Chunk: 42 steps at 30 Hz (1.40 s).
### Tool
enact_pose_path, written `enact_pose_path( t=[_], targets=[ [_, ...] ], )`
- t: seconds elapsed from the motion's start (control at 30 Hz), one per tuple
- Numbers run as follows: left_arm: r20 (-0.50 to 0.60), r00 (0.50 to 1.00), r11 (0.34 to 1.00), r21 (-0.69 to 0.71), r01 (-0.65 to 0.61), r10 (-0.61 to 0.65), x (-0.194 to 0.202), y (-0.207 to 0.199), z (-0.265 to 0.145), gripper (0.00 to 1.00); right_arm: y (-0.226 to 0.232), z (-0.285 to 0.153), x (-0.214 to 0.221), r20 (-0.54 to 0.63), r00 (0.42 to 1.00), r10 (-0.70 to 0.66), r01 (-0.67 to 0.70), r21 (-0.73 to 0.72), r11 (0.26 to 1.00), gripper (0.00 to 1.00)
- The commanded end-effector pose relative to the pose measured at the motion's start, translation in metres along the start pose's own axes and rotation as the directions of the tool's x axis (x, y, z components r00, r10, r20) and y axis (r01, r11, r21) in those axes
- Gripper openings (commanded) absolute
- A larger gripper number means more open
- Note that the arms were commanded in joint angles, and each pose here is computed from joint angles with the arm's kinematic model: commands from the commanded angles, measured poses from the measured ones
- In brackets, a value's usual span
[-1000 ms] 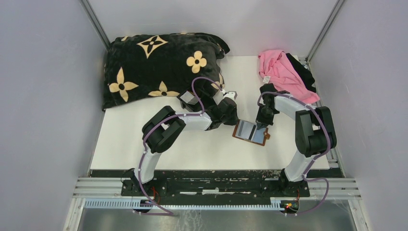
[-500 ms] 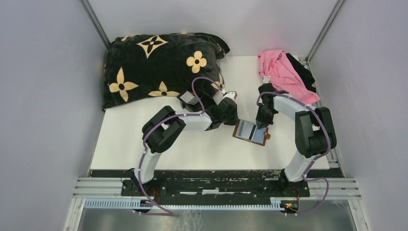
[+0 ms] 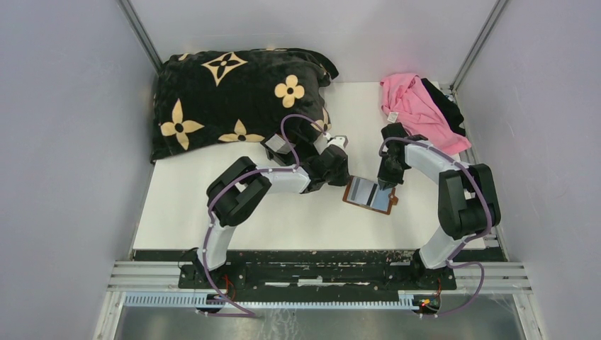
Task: Put the credit cards into the card holder
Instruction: Insert the credit card into the card holder.
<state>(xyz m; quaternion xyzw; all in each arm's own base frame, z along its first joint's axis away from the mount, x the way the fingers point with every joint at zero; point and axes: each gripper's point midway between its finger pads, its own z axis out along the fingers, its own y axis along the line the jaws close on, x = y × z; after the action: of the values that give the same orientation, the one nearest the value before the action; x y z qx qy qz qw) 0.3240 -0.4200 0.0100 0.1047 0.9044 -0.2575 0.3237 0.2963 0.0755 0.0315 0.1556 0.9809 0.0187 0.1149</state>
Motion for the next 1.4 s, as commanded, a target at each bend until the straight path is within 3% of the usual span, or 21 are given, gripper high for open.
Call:
enact_pose_path(
  t=[0.0, 1.37],
  targets=[
    [-0.459, 0.887, 0.931, -0.305, -0.201, 0.041, 0.144, 0.117, -0.034, 0.26, 0.001, -0.007, 0.005, 0.024, 1.0, -0.008, 0.008, -0.001, 1.0, 0.16],
    [-0.499, 0.866, 0.951, -0.252, -0.178, 0.03, 0.177, 0.117, -0.048, 0.24, 0.037, -0.005, 0.014, 0.052, 0.994, -0.099, 0.098, 0.022, 0.995, 0.15]
  ],
)
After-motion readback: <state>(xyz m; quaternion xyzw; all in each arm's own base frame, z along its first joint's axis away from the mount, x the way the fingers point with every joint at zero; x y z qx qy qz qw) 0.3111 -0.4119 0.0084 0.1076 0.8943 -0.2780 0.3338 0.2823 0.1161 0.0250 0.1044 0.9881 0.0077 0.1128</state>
